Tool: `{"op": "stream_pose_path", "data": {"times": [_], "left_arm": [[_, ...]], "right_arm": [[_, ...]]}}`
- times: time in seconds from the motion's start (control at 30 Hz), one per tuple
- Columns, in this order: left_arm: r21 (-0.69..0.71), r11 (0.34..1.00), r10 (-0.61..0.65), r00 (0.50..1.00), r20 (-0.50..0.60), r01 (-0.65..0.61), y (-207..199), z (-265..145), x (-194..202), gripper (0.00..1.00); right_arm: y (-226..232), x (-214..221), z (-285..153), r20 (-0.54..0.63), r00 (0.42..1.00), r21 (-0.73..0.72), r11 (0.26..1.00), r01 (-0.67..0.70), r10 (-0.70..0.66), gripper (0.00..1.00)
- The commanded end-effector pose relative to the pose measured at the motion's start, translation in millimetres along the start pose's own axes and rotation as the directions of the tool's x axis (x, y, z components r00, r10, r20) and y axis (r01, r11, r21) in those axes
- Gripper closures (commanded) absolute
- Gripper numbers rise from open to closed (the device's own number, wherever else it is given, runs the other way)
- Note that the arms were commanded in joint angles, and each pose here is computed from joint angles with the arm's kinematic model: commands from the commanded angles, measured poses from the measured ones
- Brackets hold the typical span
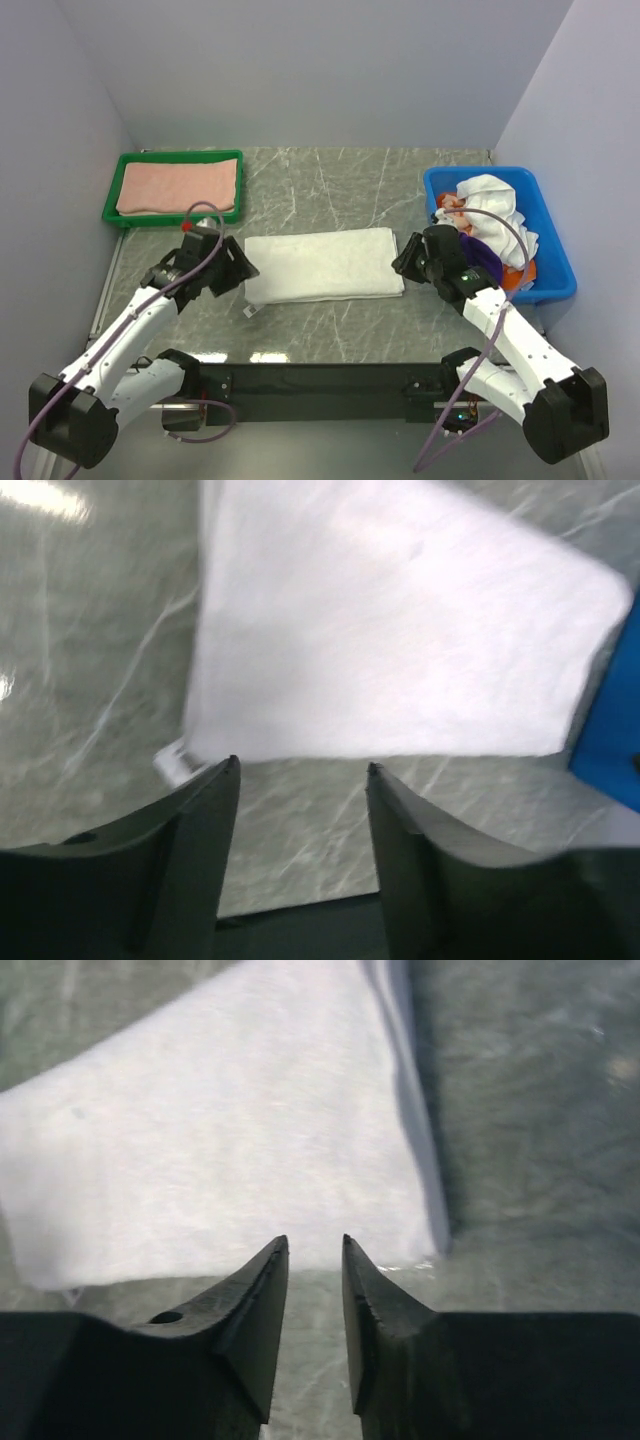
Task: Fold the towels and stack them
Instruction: Fold the towel, then smooth out wrinkles on the folded towel
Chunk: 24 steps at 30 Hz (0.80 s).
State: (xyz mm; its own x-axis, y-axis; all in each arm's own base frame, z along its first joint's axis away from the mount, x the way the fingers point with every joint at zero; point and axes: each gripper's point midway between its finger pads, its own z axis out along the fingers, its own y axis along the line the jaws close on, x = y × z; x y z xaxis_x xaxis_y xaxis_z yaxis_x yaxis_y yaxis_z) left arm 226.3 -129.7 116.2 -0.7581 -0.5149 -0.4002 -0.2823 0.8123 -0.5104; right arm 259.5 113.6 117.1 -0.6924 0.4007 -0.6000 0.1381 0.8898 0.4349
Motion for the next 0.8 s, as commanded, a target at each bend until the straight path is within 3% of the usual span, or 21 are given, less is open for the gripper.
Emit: {"op": "stream_pose_path", "data": {"times": [0.0, 0.1, 0.2, 0.3, 0.47, 0.57, 0.67, 0.7, 0.77], "left_arm": [[0.065, 0.997, 0.03, 0.997, 0.073, -0.035, -35, -7, -28, 0.44], [0.111, 0.993, 0.031, 0.999, 0.025, -0.034, -52, 20, -23, 0.54], [0.093, 0.996, 0.013, 0.999, -0.03, -0.01, -44, 53, -5, 0.64], [-0.043, 0.999, -0.011, 0.998, -0.063, 0.008, -4, 81, 13, 0.76], [-0.158, 0.986, -0.066, 0.99, -0.122, 0.047, 48, 98, 40, 0.76], [-0.136, 0.99, -0.046, 0.993, -0.105, 0.032, 41, 87, 33, 0.67], [-0.085, 0.996, -0.001, 0.999, -0.034, -0.002, 19, 63, 8, 0.43], [-0.071, 0.997, 0.011, 1.0, -0.018, -0.012, 12, 56, 2, 0.26], [-0.05, 0.998, 0.048, 0.997, 0.054, -0.046, -6, 36, -24, 0.13]], "right_arm": [[25, -3, 7, -0.013, 1.0, -0.1, 0.995, -0.028, 0.027, 0.67], [20, 9, 28, -0.052, 0.996, -0.079, 0.994, -0.073, 0.069, 0.69], [3, 26, 51, -0.088, 0.989, -0.024, 0.992, -0.122, 0.12, 0.69], [-28, 48, 66, -0.131, 0.976, 0.095, 0.982, -0.161, 0.173, 0.68], [-60, 57, 66, -0.123, 0.973, 0.237, 0.958, -0.163, 0.196, 0.68], [-50, 37, 58, -0.08, 0.986, 0.201, 0.972, -0.126, 0.144, 0.68], [-13, 9, 46, -0.036, 0.999, 0.081, 0.996, -0.029, 0.032, 0.64], [-3, 3, 43, -0.024, 1.0, 0.054, 0.999, 0.003, -0.002, 0.63], [42, -10, 34, 0.002, 0.992, -0.045, 0.991, 0.126, -0.126, 0.58]]}}
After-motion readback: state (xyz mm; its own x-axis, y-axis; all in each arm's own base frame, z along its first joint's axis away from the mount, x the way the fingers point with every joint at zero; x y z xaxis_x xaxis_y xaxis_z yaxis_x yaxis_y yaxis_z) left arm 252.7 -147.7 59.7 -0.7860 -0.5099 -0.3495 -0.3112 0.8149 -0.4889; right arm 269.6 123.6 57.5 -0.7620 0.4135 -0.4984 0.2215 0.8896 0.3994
